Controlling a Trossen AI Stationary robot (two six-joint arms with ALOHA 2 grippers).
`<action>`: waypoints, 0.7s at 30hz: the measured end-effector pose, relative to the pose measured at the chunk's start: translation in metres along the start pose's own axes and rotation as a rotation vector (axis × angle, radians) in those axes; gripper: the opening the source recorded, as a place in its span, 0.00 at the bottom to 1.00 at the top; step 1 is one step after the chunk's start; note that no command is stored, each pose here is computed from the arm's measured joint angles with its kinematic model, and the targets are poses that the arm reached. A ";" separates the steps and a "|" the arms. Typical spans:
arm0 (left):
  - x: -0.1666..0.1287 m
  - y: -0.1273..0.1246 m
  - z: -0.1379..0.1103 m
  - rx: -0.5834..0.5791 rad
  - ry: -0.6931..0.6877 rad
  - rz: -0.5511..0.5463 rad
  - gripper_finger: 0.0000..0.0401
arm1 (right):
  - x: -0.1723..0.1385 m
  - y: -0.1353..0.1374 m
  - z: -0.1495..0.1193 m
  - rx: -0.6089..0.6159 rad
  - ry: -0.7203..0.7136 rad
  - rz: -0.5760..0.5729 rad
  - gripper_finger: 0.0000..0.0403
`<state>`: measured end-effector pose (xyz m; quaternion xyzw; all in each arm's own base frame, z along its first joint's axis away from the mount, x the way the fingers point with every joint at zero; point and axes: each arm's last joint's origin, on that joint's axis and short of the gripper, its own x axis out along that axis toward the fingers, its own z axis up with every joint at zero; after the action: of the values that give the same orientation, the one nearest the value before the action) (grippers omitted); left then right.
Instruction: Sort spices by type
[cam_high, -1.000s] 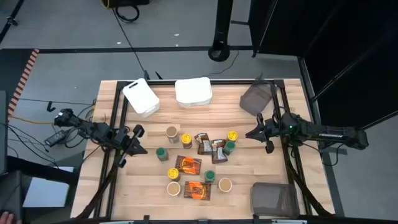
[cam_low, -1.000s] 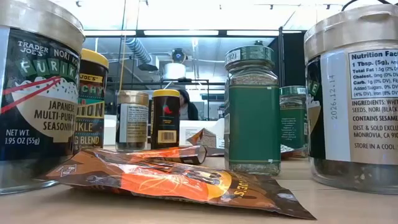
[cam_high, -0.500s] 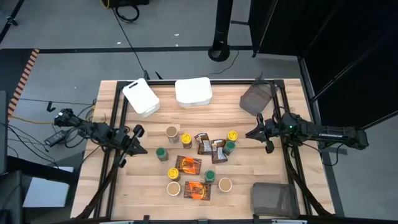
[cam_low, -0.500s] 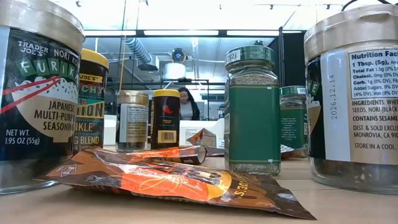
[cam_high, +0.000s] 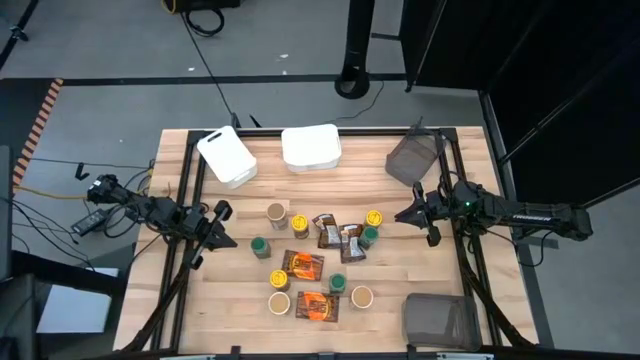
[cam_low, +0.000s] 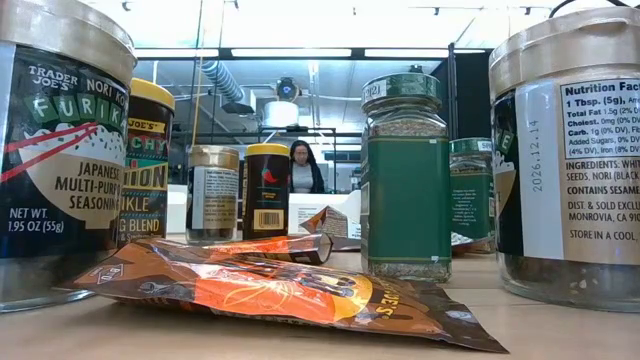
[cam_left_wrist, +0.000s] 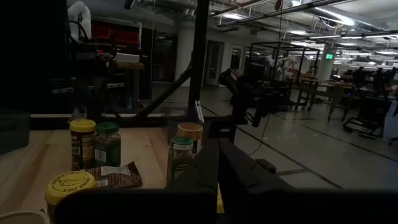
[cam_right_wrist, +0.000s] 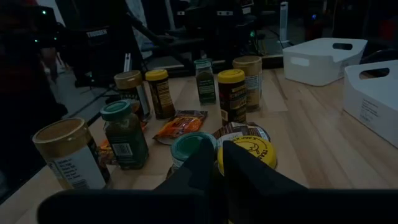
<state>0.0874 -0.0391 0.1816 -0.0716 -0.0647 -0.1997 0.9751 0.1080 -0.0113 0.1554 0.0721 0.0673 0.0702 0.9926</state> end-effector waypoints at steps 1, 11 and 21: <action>0.000 0.000 0.000 0.000 0.000 0.000 0.02 | 0.000 0.000 0.000 0.000 0.000 0.000 0.11; 0.000 -0.001 0.005 -0.002 -0.053 -0.004 0.02 | 0.000 0.000 0.000 0.000 0.000 0.000 0.11; -0.012 0.006 0.044 -0.102 -0.499 0.305 0.02 | 0.000 0.000 0.002 -0.006 -0.016 -0.003 0.11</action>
<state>0.0744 -0.0219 0.2221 -0.1763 -0.2809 -0.0303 0.9429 0.1082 -0.0115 0.1569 0.0697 0.0594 0.0684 0.9935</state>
